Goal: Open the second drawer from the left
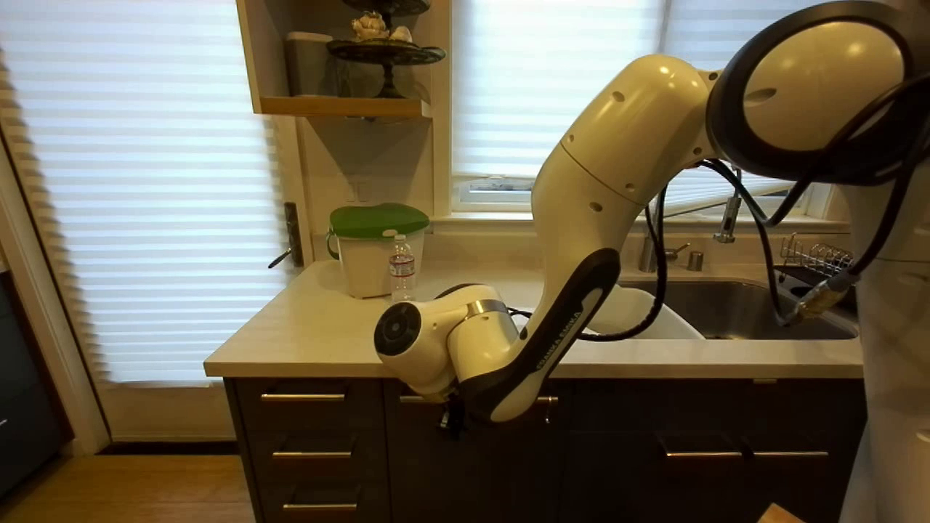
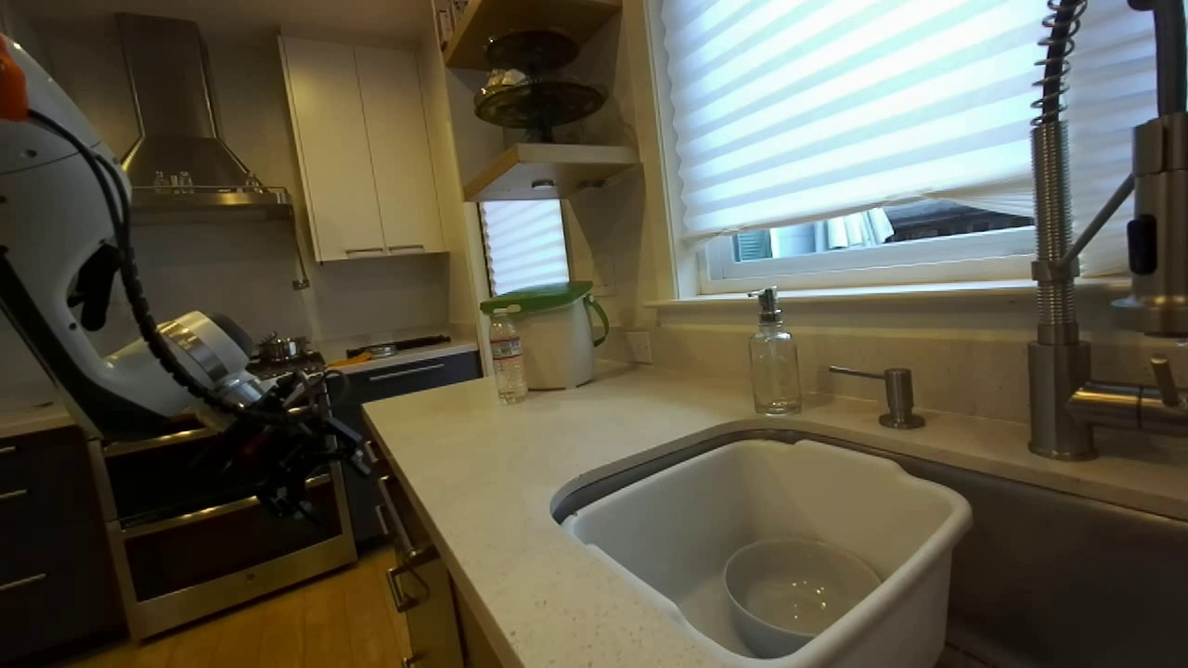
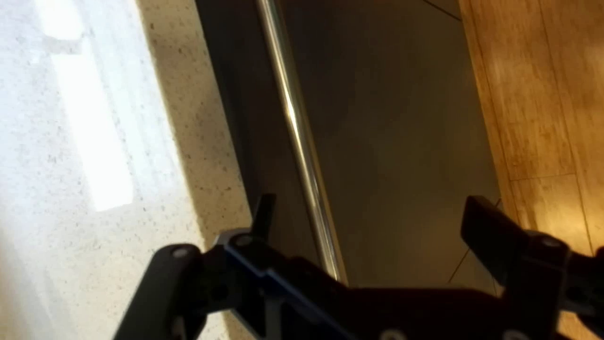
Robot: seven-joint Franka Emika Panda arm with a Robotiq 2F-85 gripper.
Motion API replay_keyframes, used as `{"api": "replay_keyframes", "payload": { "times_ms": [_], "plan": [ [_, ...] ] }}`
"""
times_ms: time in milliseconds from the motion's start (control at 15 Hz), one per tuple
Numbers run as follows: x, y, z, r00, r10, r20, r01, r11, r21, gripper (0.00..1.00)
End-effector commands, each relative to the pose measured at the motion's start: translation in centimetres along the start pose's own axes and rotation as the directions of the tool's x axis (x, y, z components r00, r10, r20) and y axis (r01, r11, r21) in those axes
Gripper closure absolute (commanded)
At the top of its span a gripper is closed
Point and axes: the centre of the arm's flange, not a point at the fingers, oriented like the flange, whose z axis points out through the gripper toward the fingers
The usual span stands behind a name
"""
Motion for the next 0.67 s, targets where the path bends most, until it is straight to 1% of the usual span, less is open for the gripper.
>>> {"api": "replay_keyframes", "payload": {
  "times_ms": [0, 333, 600],
  "plan": [
    [1.1, -2.1, 1.8, 0.999, -0.04, 0.009, 0.041, 0.995, -0.088, 0.0],
    [1.9, -3.2, 3.8, 0.996, -0.092, 0.002, 0.091, 0.975, -0.202, 0.0],
    [2.6, -4.2, 5.6, 0.988, -0.157, 0.006, 0.153, 0.954, -0.256, 0.0]
  ]
}}
